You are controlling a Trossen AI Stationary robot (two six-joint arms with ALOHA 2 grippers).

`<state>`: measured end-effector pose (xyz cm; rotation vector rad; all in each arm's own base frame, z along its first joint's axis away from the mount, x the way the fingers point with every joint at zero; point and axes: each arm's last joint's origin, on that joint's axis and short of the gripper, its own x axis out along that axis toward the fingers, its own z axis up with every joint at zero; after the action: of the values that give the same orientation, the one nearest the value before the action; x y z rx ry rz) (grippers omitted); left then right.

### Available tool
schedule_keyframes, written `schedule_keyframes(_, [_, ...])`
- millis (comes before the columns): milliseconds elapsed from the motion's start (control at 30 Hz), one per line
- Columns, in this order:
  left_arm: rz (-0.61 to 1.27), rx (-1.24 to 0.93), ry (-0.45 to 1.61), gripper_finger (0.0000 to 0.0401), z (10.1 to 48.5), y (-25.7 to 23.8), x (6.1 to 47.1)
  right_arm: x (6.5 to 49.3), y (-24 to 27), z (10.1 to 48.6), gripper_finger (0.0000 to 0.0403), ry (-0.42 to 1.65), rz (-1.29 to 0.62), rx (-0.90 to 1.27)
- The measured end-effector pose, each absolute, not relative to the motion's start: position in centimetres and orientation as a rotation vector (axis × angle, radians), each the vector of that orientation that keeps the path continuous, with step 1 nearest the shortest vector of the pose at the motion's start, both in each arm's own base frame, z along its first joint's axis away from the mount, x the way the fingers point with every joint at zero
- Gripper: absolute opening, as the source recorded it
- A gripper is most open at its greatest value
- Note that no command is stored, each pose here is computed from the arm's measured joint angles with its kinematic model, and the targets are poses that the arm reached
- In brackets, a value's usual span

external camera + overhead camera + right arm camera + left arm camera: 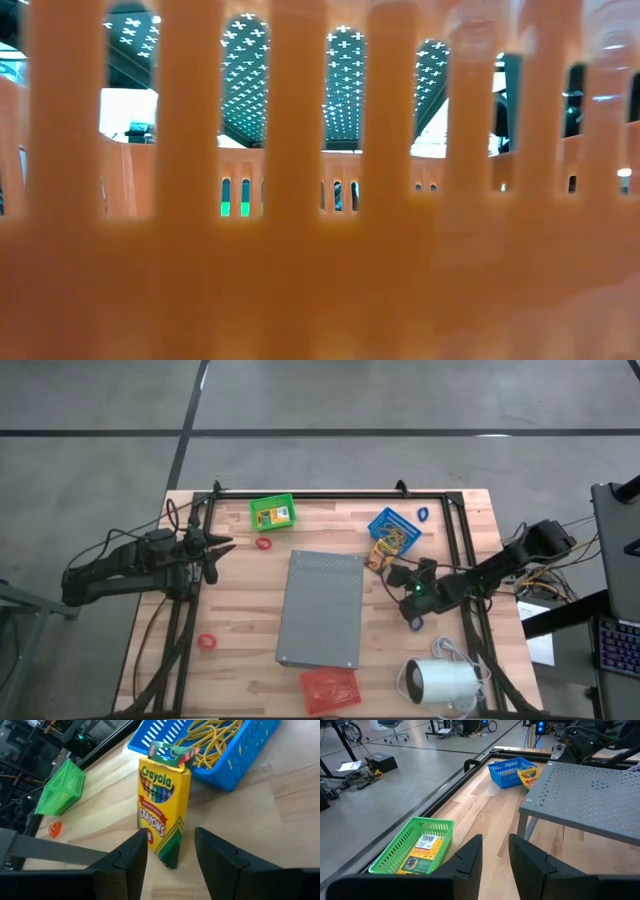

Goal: Pick & Place Office Desk Supplies
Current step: Put the yellow crayon box into the green basket

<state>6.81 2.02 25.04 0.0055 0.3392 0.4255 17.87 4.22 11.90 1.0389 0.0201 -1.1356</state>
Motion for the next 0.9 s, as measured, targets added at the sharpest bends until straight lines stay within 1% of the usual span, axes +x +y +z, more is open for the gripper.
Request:
schedule_keyframes(133, [0.425,0.006,0.34,0.0098,25.0,2.0,6.8,17.6,4.1,11.6,0.0166,0.025,-1.137,1.036])
schedule_keyframes(400, [0.425,0.006,0.34,0.0098,25.0,2.0,6.8,17.4,3.7,10.7,0.0174,0.006,-1.078,1.046])
schedule_keyframes(900, [0.425,0.006,0.339,0.0098,25.0,2.0,6.8,17.5,1.9,10.0,0.0171,0.03,-1.072,1.016])
